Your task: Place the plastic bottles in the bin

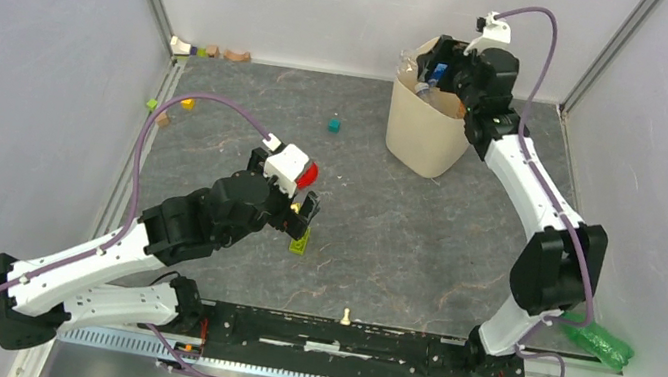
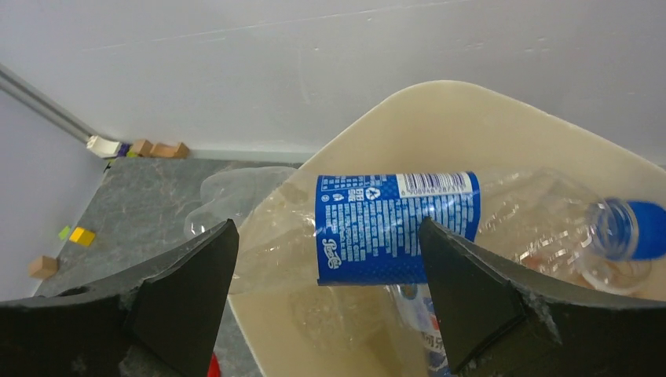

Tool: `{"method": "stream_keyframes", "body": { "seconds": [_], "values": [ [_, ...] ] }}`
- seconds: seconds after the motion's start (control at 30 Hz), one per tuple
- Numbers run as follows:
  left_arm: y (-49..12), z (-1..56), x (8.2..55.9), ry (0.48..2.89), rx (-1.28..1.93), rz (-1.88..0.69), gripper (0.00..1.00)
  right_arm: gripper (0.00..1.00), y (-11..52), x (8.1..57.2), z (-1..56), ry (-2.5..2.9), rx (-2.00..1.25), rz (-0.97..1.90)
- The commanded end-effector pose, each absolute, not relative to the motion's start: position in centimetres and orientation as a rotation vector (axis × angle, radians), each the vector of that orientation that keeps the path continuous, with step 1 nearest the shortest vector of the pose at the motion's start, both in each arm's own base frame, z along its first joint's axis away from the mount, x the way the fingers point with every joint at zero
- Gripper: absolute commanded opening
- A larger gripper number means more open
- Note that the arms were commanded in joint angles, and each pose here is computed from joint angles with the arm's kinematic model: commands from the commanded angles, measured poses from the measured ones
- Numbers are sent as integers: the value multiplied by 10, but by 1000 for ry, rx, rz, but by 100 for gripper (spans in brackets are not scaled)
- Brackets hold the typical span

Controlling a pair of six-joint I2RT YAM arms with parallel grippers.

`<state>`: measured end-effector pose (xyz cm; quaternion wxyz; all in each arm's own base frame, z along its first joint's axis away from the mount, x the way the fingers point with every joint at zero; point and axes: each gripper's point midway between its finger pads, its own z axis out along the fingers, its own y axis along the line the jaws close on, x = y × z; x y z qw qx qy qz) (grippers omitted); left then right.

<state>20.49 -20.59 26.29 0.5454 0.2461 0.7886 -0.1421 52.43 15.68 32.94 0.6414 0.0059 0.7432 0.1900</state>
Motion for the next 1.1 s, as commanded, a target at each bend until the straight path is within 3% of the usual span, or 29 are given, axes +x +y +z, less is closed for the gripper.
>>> {"method": "stream_keyframes", "body": {
  "seconds": [0.0, 0.43, 0.83, 1.07],
  "values": [
    [-208, 271, 208, 1825, 585, -340, 100, 92, 157, 539, 332, 1703, 8, 354],
    [-208, 271, 208, 1825, 586, -340, 100, 91, 115, 529, 270, 1889, 28, 46],
    [-210, 269, 208, 1830, 595, -338, 100, 93, 144, 490, 418, 1645, -101, 148],
    [-212, 269, 208, 1828, 595, -346, 100, 95, 115, 447, 422, 1637, -14, 103]
  ]
}}
